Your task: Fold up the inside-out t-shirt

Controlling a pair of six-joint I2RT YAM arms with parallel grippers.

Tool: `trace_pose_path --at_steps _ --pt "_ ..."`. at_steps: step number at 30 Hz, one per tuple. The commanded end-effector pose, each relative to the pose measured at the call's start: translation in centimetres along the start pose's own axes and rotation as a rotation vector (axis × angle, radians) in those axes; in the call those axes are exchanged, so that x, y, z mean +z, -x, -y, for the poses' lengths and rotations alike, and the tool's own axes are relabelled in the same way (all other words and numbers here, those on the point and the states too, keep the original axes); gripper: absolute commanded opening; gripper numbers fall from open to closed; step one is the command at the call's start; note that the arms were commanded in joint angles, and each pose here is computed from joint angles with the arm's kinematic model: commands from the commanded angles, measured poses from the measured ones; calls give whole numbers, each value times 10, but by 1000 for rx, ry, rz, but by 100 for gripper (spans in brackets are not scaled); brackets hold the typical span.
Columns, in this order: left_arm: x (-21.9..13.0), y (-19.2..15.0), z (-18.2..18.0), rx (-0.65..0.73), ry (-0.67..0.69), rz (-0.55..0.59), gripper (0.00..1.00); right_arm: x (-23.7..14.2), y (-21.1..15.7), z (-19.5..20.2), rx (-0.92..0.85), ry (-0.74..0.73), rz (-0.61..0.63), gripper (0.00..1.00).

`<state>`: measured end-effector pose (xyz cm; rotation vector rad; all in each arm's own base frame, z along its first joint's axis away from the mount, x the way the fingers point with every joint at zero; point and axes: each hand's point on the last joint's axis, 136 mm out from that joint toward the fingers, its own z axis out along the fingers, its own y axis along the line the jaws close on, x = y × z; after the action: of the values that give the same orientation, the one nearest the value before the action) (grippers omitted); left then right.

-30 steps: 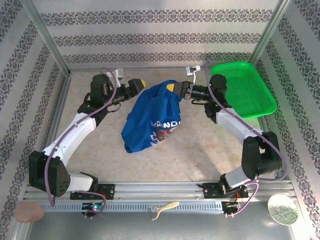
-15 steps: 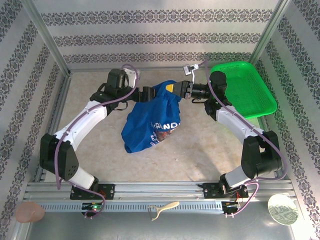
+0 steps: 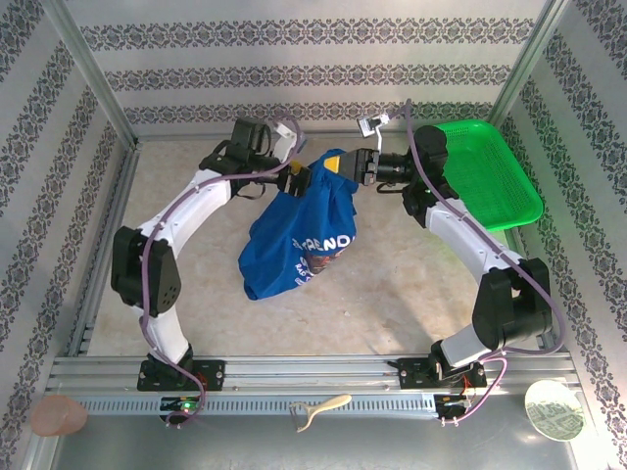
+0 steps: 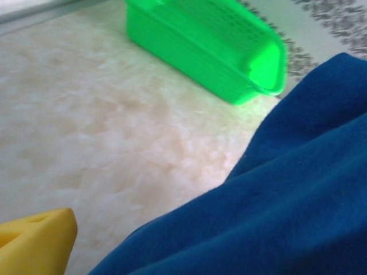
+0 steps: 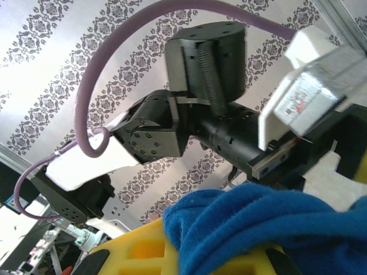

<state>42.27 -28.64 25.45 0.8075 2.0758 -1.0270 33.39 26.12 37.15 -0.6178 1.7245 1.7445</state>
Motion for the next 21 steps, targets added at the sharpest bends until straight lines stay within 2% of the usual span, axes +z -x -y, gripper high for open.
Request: trace_pose_path --at_steps 1,2,3,5,8,11,13,14,15,17,21 --pt "9 -7 39 -34 -242 -61 75 -4 12 -3 -69 6 4 0" --pt "10 -6 40 -48 -256 -63 58 -5 13 0 -70 -4 9 0" --pt "12 -4 39 -59 -254 -59 36 -8 14 4 -65 -18 15 0" --pt "11 -1 31 -74 -203 -38 0 -15 14 17 -53 -59 30 0" --pt "-5 13 8 -116 -47 65 0 -33 10 55 -2 -202 77 0" --pt "-43 39 -13 -209 63 271 0 -57 -1 108 73 -438 112 0" --pt "-65 52 -17 -265 82 374 0 -76 -7 142 124 -616 135 38" --pt "-73 58 -17 -282 87 409 0 -84 -8 155 151 -689 149 52" --pt "-77 61 -14 -293 84 431 0 -90 -7 159 162 -723 163 60" --pt "-84 70 -5 -311 47 471 0 -97 -7 160 189 -785 194 65" --pt "-84 69 1 -352 9 499 0 -97 -21 136 220 -869 256 68"
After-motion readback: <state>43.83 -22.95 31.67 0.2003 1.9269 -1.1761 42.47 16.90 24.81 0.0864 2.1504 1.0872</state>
